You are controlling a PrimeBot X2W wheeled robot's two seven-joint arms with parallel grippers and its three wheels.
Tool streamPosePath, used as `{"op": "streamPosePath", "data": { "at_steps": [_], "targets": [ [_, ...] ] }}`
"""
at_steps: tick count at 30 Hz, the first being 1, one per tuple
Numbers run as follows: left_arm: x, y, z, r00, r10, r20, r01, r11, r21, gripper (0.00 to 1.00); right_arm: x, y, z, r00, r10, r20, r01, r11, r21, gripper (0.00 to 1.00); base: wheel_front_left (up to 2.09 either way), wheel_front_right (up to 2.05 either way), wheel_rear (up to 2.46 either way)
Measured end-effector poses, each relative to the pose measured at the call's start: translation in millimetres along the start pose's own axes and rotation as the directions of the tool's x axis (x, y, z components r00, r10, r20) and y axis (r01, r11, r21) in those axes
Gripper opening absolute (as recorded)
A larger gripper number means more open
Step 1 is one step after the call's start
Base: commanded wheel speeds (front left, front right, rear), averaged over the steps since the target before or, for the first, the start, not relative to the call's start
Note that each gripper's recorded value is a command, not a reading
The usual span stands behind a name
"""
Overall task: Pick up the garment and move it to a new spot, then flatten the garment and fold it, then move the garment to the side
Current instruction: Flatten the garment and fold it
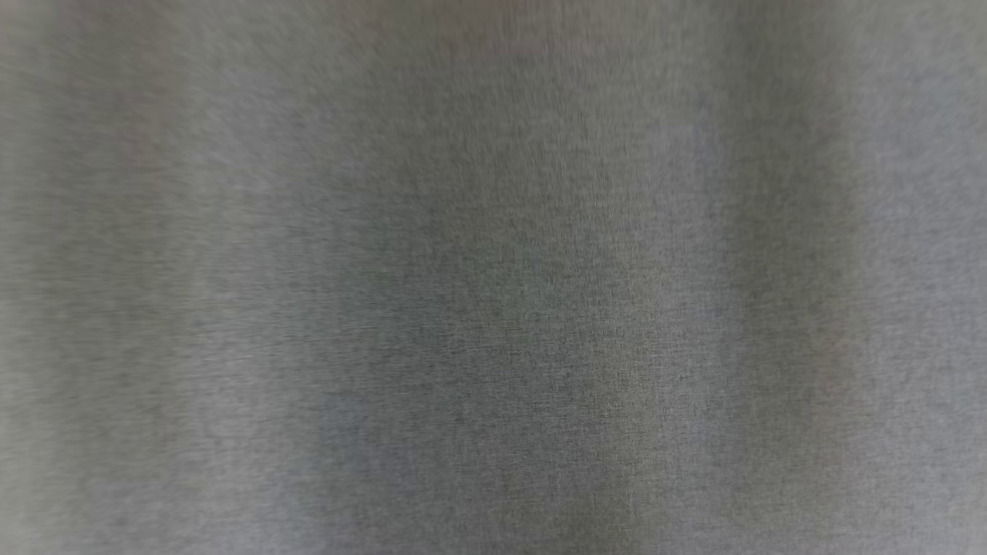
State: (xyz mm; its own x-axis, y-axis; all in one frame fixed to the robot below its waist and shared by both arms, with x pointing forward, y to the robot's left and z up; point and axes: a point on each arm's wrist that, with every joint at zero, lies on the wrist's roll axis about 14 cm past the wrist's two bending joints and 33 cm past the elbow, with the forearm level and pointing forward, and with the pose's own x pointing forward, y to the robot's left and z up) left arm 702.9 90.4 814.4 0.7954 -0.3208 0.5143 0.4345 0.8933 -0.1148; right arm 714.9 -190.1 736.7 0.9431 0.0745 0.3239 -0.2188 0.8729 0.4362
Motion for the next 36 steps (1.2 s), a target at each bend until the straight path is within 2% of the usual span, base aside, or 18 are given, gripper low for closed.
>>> {"op": "streamPosePath", "data": {
  "at_steps": [10, 14, 21, 28, 31, 34, 36],
  "targets": [
    [26.4, 15.7, -47.1, 0.999, 0.022, -0.044, -0.02, 0.998, 0.056, 0.0, 28.9, -27.4, -10.3, 0.997, -0.075, 0.02, 0.077, 0.994, -0.082, 0.0, 0.0, 0.0, 0.0],
    [28.6, 23.9, -64.7, 0.998, 0.037, -0.047, -0.035, 0.999, 0.039, 0.0, 33.1, -38.9, -16.7, 0.995, -0.099, 0.014, 0.1, 0.985, -0.142, 0.0, 0.0, 0.0, 0.0],
    [21.8, 43.8, -102.3, 0.991, 0.079, -0.104, -0.073, 0.996, 0.053, 0.0, 33.6, -56.6, -47.7, 0.99, -0.133, -0.039, 0.126, 0.979, -0.157, 0.0, 0.0, 0.0, 0.0],
    [17.9, 53.2, -115.7, 0.989, 0.096, -0.112, -0.091, 0.994, 0.053, 0.0, 34.5, -65.0, -61.7, 0.988, -0.145, -0.055, 0.133, 0.975, -0.177, 0.0, 0.0, 0.0, 0.0],
    [15.7, 54.6, -118.0, 0.989, 0.101, -0.107, -0.098, 0.995, 0.036, 0.0, 34.1, -64.5, -69.2, 0.988, -0.144, -0.062, 0.131, 0.976, -0.173, 0.0, 0.0, 0.0, 0.0],
    [6.4, 60.2, -125.1, 0.986, 0.131, -0.102, -0.136, 0.99, -0.047, 0.0, 28.4, -69.9, -77.1, 0.985, -0.158, -0.076, 0.143, 0.974, -0.175, 0.0, 0.0, 0.0, 0.0],
    [-2.2, 60.5, -133.0, 0.984, 0.136, -0.113, -0.144, 0.988, -0.062, 0.0, 23.4, -71.0, -83.7, 0.982, -0.165, -0.094, 0.148, 0.975, -0.167, 0.0, 0.0, 0.0, 0.0]
  ]
}}
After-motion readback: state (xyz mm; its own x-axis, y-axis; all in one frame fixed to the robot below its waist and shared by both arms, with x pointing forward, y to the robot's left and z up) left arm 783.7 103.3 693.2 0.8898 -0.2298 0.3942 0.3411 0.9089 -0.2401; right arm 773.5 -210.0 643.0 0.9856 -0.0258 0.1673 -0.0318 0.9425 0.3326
